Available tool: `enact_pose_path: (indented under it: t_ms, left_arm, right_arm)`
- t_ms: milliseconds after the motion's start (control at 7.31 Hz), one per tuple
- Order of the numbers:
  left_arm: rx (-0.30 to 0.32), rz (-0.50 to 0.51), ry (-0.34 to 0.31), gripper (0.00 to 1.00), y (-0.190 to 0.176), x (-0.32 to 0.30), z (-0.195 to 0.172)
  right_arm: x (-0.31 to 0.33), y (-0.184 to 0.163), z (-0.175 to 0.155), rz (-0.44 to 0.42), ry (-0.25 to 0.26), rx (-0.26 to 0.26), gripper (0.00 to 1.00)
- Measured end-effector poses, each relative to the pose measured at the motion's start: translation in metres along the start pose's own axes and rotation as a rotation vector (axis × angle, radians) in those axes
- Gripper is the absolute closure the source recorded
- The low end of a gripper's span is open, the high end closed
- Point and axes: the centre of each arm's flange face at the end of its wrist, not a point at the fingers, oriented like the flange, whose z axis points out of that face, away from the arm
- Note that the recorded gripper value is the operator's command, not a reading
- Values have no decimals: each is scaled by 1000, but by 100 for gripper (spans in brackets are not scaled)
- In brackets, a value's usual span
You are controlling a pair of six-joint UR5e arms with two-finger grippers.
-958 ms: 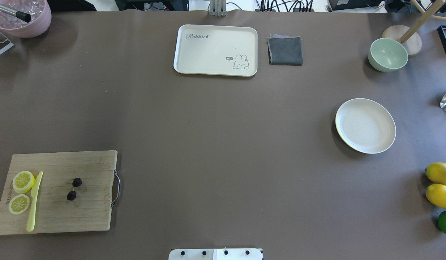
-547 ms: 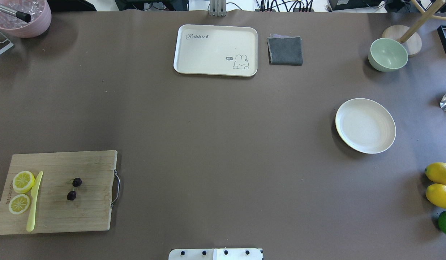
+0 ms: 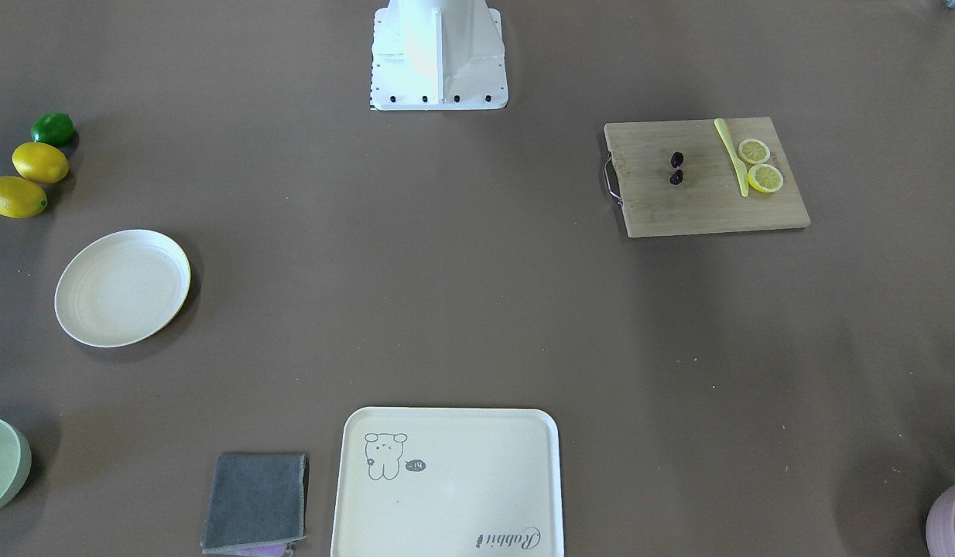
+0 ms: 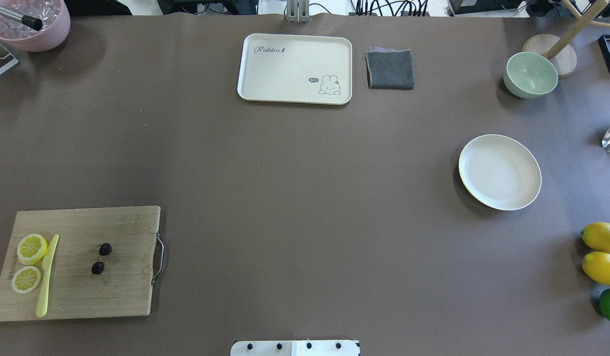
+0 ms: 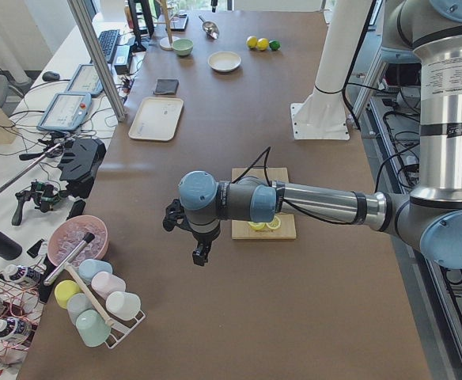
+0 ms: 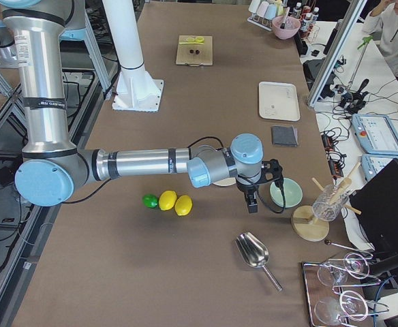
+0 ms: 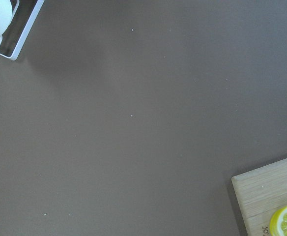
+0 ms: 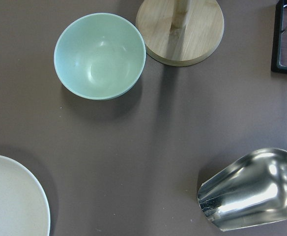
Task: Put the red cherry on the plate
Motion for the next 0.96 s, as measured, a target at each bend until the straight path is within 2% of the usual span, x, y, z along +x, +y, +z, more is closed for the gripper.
enact_pose_path:
  t_ms: [411,547,821,958]
  left_arm:
    - [27,-11,1,2,-4,3,-3]
    - [38,-45,2,2,-5,8,-7]
    - [84,-29,-2,2,0,17,-13]
    - [102,-16,-2,2,7,19,-12]
  right_arm:
    - [1,6,2,-34,-10,31,0]
    - [-2,10,4,-60,-35,44,0]
    - [-18,21,19,-104,-112,23,0]
    - [-30,24,30,-122,-132,8,0]
